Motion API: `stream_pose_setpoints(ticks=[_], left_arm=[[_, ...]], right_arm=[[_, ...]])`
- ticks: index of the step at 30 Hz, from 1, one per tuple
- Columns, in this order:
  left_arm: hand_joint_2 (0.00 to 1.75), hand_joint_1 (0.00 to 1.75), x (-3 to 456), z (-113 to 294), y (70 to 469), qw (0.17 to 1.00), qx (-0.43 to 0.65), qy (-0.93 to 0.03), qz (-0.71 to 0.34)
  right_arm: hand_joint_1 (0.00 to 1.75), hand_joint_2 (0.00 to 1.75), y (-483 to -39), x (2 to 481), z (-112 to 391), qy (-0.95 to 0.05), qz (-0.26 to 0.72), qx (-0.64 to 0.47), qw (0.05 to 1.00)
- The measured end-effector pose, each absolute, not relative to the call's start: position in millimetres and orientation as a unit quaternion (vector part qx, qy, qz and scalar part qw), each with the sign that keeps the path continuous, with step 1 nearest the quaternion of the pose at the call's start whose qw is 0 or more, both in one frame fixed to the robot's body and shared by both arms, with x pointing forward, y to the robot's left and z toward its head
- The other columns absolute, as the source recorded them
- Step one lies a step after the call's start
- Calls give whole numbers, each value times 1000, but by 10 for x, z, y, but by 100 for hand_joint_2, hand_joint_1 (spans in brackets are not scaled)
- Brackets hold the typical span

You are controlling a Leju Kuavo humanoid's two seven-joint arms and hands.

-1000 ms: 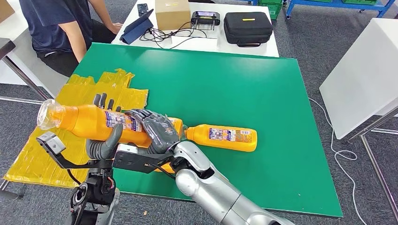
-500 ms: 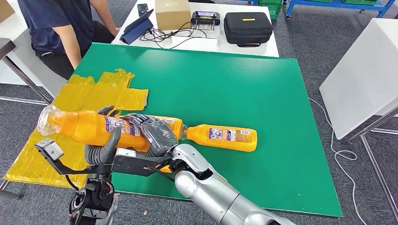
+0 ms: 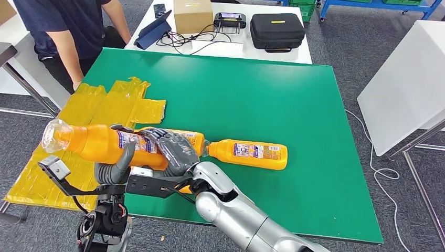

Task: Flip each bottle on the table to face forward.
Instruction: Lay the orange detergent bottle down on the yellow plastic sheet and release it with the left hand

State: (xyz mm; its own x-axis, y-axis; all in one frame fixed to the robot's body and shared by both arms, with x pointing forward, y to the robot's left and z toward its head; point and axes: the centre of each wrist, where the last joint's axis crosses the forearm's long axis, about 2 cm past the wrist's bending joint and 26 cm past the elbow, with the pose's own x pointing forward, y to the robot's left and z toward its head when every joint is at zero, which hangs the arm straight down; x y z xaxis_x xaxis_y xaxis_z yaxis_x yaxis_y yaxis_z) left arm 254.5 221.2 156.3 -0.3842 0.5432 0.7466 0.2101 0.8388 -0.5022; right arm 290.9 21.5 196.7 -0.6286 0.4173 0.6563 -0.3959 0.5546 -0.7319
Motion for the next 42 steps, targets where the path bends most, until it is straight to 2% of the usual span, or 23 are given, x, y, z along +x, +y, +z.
stream_pose_setpoints(ticks=[1,5,12,18,24,32,40,42], left_arm=[[175,175,2545,1570,2214,503,-231,-816,164],[175,175,2552,1620,2259,503,-181,-835,134],[175,175,2773,1776,2636,492,73,-867,28],[175,175,3189,1965,2899,459,266,-845,-61],[175,175,3528,2020,3081,454,361,-807,-111],[175,175,4197,1875,3193,494,481,-678,-254],[175,175,4342,1591,3130,530,515,-570,-360],[175,87,4334,1522,3129,535,519,-545,-384]], right_arm=[[0,0,206,2904,1954,-768,470,-5,434],[0,0,85,2880,1916,-764,447,24,465],[0,0,-405,2877,2117,-797,362,51,481],[0,0,-619,2794,2247,-819,326,53,469],[0,0,-686,2742,2260,-823,320,57,465],[0,0,-740,2633,2260,-824,317,79,463],[0,0,-793,2534,2321,-826,322,89,455],[0,0,-807,2520,2320,-826,324,89,453]])
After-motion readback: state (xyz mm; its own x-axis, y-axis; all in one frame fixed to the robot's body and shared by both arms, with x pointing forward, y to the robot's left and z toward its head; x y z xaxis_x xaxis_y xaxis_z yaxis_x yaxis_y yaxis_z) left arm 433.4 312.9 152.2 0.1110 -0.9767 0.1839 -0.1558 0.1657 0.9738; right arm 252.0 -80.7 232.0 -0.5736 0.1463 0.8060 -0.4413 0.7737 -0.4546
